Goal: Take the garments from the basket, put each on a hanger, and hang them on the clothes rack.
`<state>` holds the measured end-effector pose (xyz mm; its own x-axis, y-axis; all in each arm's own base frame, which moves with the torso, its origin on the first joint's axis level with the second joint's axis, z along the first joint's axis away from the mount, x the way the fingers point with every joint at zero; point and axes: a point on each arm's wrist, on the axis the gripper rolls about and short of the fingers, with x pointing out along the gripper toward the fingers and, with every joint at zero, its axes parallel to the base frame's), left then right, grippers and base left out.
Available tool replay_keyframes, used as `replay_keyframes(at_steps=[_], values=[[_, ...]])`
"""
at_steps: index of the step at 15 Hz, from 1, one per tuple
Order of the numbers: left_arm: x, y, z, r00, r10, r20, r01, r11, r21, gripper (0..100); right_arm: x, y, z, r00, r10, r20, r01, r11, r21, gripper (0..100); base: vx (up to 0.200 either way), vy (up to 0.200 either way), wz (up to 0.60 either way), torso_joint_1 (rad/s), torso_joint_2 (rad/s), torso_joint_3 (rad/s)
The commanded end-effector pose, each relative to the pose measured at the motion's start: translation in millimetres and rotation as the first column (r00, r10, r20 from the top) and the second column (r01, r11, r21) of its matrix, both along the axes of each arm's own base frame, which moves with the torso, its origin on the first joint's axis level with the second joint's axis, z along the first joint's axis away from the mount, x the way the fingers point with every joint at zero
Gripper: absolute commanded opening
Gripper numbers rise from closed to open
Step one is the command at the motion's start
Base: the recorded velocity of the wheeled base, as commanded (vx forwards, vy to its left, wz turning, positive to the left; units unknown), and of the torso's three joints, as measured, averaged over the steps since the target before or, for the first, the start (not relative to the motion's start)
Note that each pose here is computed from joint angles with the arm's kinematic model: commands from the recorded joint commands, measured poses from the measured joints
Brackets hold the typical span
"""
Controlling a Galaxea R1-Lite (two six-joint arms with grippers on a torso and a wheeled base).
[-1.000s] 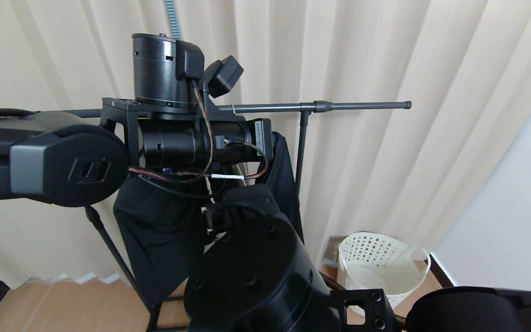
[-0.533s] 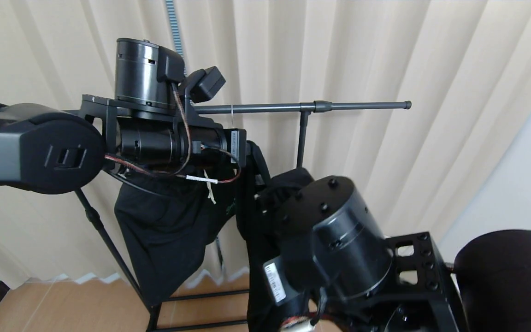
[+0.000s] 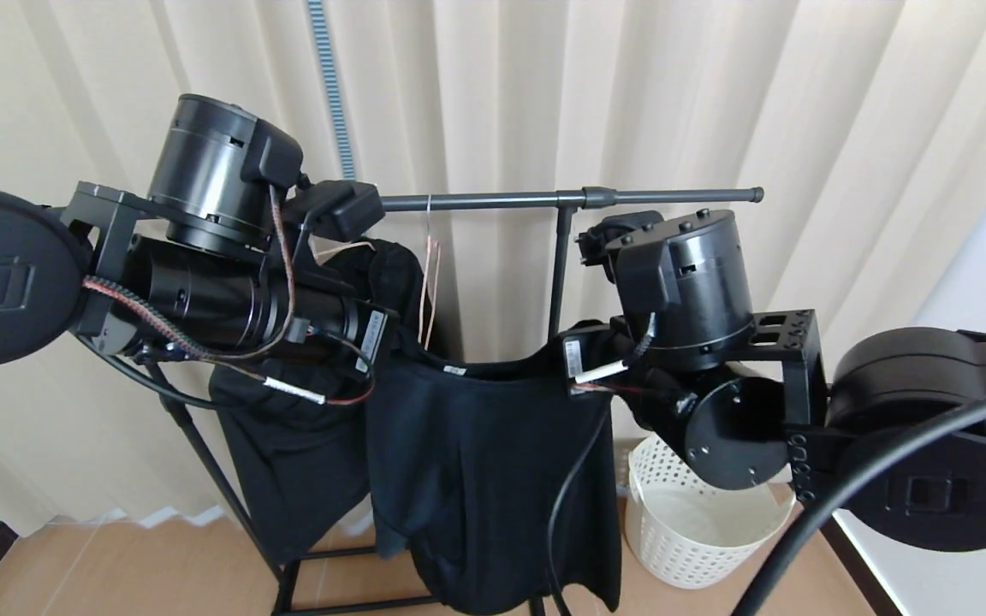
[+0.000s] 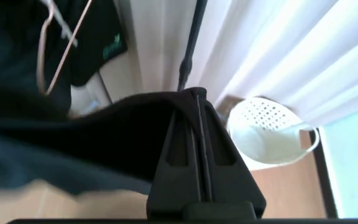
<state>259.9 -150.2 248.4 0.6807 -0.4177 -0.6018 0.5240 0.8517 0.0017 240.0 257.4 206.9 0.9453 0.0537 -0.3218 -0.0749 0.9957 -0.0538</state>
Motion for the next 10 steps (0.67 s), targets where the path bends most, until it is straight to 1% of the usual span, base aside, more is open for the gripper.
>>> replay_keyframes(at_steps=[1,2,3,5,7,8,10], values=[[-9.4,4.0,-3.3,1.0,0.007,-0.013,-0.006,1.0,0.017,0,21.5,4.1,-8.1,0.999,-0.038,0.009,0.038,0.999,0.013,0,0.0,0.0,0.0,0.0,0.0,0.0],[-14.1,5.2,-7.6,1.0,0.007,-0.029,-0.007,1.0,0.023,0,31.1,6.0,-6.1,0.998,-0.052,0.029,0.05,0.998,0.041,0,0.0,0.0,0.0,0.0,0.0,0.0],[-26.4,4.2,-15.2,0.998,-0.01,-0.063,0.013,0.999,0.032,0,40.5,12.6,-7.0,0.997,-0.053,0.055,0.049,0.996,0.078,0,0.0,0.0,0.0,0.0,0.0,0.0],[-41.2,-7.6,-22.9,0.993,-0.033,-0.115,0.033,0.999,0.005,0,48.9,21.7,-12.2,0.996,-0.043,0.074,0.035,0.994,0.104,0,0.0,0.0,0.0,0.0,0.0,0.0],[-54.9,-27.3,-24.5,0.984,-0.05,-0.17,0.04,0.997,-0.062,0,59.0,32.2,-12.1,0.995,-0.044,0.09,0.032,0.991,0.132,0,0.0,0.0,0.0,0.0,0.0,0.0],[-58.1,-32.9,-24.8,0.981,-0.052,-0.187,0.037,0.996,-0.083,0,61.4,34.7,-11.5,0.994,-0.046,0.094,0.032,0.989,0.142,0,0.0,0.0,0.0,0.0,0.0,0.0],[-66.2,-54.2,-26.1,0.967,-0.057,-0.247,0.021,0.989,-0.148,0,69.8,44.6,-12.6,0.994,-0.043,0.104,0.025,0.986,0.167,0,0.0,0.0,0.0,0.0,0.0,0.0]])
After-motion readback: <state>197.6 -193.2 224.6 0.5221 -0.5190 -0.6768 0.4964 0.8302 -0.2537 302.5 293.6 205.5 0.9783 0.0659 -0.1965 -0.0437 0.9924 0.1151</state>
